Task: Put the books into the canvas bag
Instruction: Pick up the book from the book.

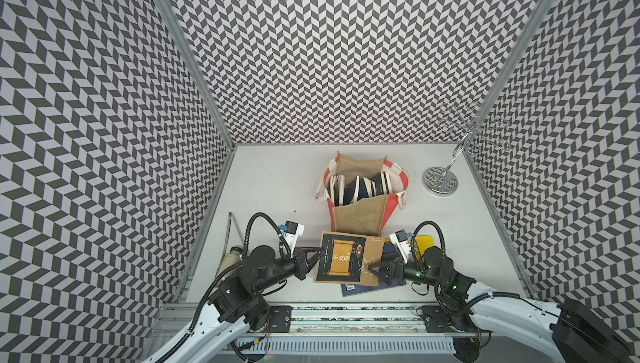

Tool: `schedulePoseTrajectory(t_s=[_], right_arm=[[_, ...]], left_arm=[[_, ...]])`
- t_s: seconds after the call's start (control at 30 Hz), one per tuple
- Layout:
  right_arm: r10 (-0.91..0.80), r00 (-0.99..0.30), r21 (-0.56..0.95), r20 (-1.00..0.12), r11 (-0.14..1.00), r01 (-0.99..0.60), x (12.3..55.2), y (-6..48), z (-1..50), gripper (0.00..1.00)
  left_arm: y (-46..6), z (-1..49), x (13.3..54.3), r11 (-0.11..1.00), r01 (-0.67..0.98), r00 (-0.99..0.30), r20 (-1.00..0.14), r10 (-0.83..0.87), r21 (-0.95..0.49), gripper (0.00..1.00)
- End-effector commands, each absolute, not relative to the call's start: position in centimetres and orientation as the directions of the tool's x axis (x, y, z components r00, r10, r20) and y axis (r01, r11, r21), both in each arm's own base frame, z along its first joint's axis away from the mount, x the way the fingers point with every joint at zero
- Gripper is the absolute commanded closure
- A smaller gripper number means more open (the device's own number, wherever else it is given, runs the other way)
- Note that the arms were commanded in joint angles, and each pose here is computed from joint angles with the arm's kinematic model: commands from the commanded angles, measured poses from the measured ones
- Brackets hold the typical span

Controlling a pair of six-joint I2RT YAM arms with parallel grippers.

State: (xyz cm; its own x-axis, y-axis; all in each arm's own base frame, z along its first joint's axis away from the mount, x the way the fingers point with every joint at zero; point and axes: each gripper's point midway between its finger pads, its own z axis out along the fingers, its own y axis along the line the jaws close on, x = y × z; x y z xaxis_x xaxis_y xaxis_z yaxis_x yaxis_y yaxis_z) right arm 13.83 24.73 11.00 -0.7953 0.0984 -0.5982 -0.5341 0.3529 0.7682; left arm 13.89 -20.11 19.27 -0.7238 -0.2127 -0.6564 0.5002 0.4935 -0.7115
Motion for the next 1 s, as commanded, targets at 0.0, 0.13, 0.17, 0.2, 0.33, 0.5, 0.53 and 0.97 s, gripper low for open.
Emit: schedulePoseTrajectory(t_s=[0.0, 0.13, 0.17, 0.2, 0.33, 0.5, 0.53, 0.97], right_arm=[[0.114, -0.737, 0.738, -0.666, 0.244, -0.629, 13.4, 24.9, 13.7, 0.01], [0.052, -0.750, 0.743, -0.659, 0.198, -0.640, 12.5, 25.5, 13.9, 0.01], [0.036, -0.755, 0.744, -0.655, 0.204, -0.636, 12.5, 25.6, 13.6, 0.01], [0.018, -0.759, 0.743, -0.650, 0.224, -0.631, 12.6, 25.7, 13.1, 0.01], [0.034, -0.771, 0.759, -0.636, 0.205, -0.618, 12.4, 25.6, 13.3, 0.00], [0.042, -0.764, 0.759, -0.644, 0.164, -0.630, 12.3, 25.9, 14.8, 0.00], [0.044, -0.764, 0.761, -0.644, 0.142, -0.633, 12.1, 26.0, 15.4, 0.03], [0.122, -0.683, 0.691, -0.721, 0.040, -0.722, 12.3, 26.4, 28.2, 0.97]], left_arm=[[-20.6, 24.3, 13.0, 0.360, 0.611, -0.655, -0.706, -0.270, -0.705, 1.00], [-20.1, 25.3, 12.7, 0.347, 0.634, -0.626, -0.722, -0.295, -0.691, 1.00], [-20.1, 25.6, 12.7, 0.341, 0.640, -0.620, -0.725, -0.300, -0.688, 1.00], [-20.0, 25.9, 12.6, 0.335, 0.645, -0.615, -0.727, -0.307, -0.687, 1.00], [-19.4, 27.2, 12.5, 0.322, 0.663, -0.582, -0.736, -0.346, -0.676, 1.00], [-18.8, 28.6, 12.2, 0.309, 0.685, -0.545, -0.745, -0.385, -0.660, 1.00], [-18.8, 28.6, 12.2, 0.307, 0.688, -0.542, -0.747, -0.386, -0.658, 1.00], [-19.3, 31.5, 13.2, 0.333, 0.730, -0.469, -0.791, -0.393, -0.597, 1.00]])
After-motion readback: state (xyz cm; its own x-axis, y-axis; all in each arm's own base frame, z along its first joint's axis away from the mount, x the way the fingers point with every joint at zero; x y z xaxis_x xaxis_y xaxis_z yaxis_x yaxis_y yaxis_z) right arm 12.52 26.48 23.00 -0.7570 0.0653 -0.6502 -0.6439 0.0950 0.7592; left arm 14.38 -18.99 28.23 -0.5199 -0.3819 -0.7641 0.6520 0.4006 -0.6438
